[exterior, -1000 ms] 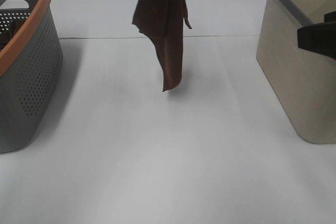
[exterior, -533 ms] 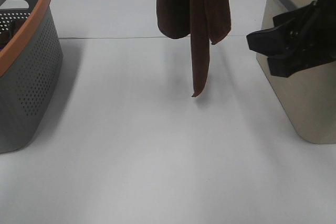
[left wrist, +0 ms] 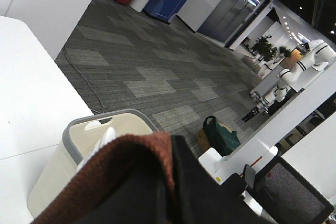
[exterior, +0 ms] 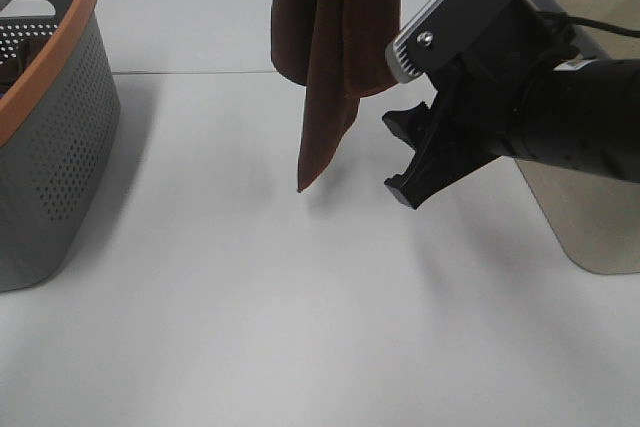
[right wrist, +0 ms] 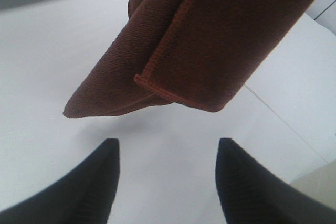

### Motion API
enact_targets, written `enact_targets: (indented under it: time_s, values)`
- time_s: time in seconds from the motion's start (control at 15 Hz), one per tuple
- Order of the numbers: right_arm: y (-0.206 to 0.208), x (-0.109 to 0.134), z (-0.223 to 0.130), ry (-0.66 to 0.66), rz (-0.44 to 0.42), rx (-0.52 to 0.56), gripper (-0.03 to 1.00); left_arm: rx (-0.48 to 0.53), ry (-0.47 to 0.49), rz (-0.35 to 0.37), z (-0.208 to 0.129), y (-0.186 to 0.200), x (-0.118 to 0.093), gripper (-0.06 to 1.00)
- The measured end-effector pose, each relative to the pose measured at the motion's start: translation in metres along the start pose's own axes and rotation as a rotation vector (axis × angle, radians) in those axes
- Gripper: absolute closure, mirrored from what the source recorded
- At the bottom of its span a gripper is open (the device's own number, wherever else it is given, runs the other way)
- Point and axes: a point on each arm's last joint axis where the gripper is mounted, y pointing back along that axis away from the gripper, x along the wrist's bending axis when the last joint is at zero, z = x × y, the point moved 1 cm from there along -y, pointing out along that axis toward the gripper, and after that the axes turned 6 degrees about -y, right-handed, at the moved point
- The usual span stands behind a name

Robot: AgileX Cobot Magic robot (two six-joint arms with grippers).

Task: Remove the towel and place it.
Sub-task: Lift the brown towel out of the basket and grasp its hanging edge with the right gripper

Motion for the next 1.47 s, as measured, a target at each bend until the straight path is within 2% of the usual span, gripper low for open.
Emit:
enact_targets:
  time_s: [0.2,0.33,0.53,0.93,1.2,1.33,1.47]
  values:
    - [-0.02,0.012,-0.008,0.053,-0.061,0.019,0.43,-0.001,0.001,0.0,0.0,0.0,0.0,0.94]
    - [-0.032,0.013,-0.003,0.005,-0.086,0.001,0.43,-0.001,0.001,0.0,0.0,0.0,0.0,0.94]
    - [-0.044,0.012,0.002,0.001,-0.15,-0.04,0.43,-0.003,0.001,0.001,0.0,0.0,0.0,0.94]
    - [-0.045,0.008,0.004,-0.027,-0.205,-0.069,0.43,-0.004,0.001,0.002,0.0,0.0,0.0,0.94]
    - [-0.047,0.014,0.01,-0.033,-0.152,-0.143,0.43,-0.004,0.001,0.002,0.0,0.0,0.0,0.94]
    - [-0.055,0.021,0.004,-0.011,-0.126,-0.135,0.43,-0.004,0.001,0.002,0.0,0.0,0.0,0.94]
    - [-0.064,0.024,-0.007,-0.017,-0.134,-0.097,0.43,-0.004,0.001,0.002,0.0,0.0,0.0,0.94]
